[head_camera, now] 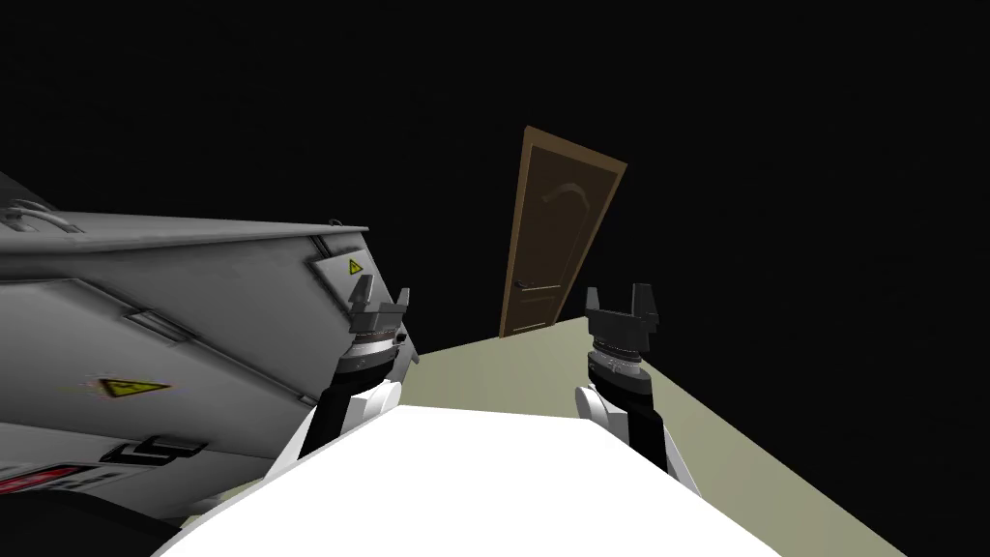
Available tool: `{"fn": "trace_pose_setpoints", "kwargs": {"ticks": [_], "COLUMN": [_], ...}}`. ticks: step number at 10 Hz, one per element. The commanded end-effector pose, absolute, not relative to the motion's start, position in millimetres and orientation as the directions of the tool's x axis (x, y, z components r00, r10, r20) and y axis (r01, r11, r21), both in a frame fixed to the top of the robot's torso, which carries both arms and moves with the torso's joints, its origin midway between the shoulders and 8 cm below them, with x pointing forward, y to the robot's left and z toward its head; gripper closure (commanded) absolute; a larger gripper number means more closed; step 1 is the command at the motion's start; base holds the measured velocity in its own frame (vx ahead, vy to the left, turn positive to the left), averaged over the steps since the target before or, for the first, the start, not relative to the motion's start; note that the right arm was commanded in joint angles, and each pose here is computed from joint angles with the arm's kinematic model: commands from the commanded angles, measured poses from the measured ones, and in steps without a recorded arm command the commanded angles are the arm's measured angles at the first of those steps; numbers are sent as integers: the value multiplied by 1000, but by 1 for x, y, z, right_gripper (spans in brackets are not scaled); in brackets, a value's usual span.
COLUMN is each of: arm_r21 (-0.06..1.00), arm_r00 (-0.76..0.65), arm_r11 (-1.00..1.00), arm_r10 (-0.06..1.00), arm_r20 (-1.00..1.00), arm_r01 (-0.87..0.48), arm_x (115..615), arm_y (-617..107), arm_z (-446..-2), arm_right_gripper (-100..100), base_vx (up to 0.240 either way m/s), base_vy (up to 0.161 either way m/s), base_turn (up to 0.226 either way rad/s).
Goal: Pull the door open
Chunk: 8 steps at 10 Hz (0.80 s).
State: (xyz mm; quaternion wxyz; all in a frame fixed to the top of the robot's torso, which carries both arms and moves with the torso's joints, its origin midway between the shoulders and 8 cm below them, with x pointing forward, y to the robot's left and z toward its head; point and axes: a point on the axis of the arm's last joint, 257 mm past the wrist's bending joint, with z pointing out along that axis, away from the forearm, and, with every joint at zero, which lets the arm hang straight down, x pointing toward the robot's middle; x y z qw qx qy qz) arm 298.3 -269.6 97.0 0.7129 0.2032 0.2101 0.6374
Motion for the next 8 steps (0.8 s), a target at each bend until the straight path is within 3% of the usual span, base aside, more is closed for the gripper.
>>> {"fn": "trace_pose_setpoints", "kwargs": {"ticks": [1,8], "arm_r21": [574,665], "arm_r00": [91,51], "arm_r11": [98,67], "arm_r10": [995,998], "arm_r20": [-41,-44], "arm_r01": [-813,-744], "arm_x": [306,343], "arm_y": [-270,-273], "arm_z": [88,36], "arm_right_gripper": [-100,-100], "base_vx": [46,94], "base_vy": [-7,-25], "base_turn": [46,62]}}
